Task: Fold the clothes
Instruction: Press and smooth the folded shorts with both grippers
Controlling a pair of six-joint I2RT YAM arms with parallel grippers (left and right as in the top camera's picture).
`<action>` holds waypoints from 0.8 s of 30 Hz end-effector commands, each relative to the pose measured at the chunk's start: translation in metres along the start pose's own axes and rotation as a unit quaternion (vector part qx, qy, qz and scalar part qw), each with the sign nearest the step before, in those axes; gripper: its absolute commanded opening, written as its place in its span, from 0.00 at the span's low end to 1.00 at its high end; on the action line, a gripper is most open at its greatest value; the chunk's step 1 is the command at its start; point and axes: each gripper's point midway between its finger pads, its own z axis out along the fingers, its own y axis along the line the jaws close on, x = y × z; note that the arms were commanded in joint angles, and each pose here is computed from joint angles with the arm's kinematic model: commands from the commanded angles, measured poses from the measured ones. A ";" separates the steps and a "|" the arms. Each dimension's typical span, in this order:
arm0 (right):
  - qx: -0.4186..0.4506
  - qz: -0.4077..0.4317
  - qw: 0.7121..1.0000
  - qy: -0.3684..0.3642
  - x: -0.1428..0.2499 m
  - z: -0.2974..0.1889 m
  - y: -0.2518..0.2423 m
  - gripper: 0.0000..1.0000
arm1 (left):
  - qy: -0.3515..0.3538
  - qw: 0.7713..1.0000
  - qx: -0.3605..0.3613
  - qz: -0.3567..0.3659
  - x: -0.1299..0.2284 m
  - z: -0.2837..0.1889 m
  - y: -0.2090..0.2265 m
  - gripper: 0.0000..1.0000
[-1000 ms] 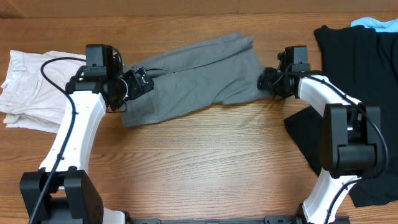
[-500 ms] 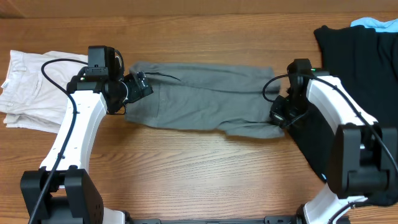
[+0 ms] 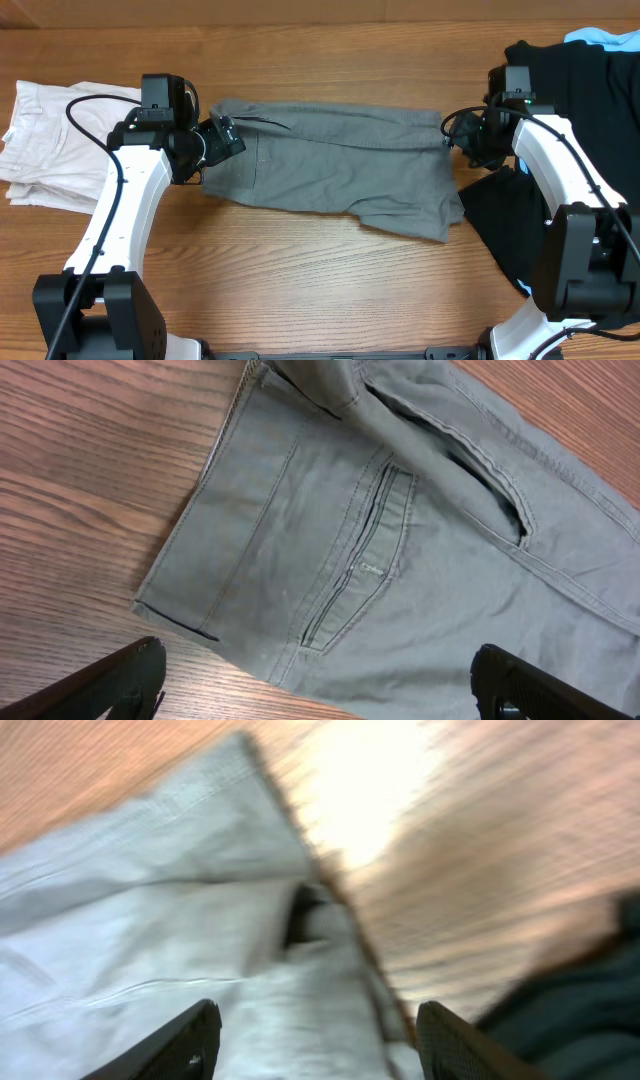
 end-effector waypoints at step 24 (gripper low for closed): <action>-0.118 -0.065 0.981 -0.137 -0.070 0.018 0.069 0.04 | 0.006 1.000 -0.006 0.011 0.002 0.004 0.002 1.00</action>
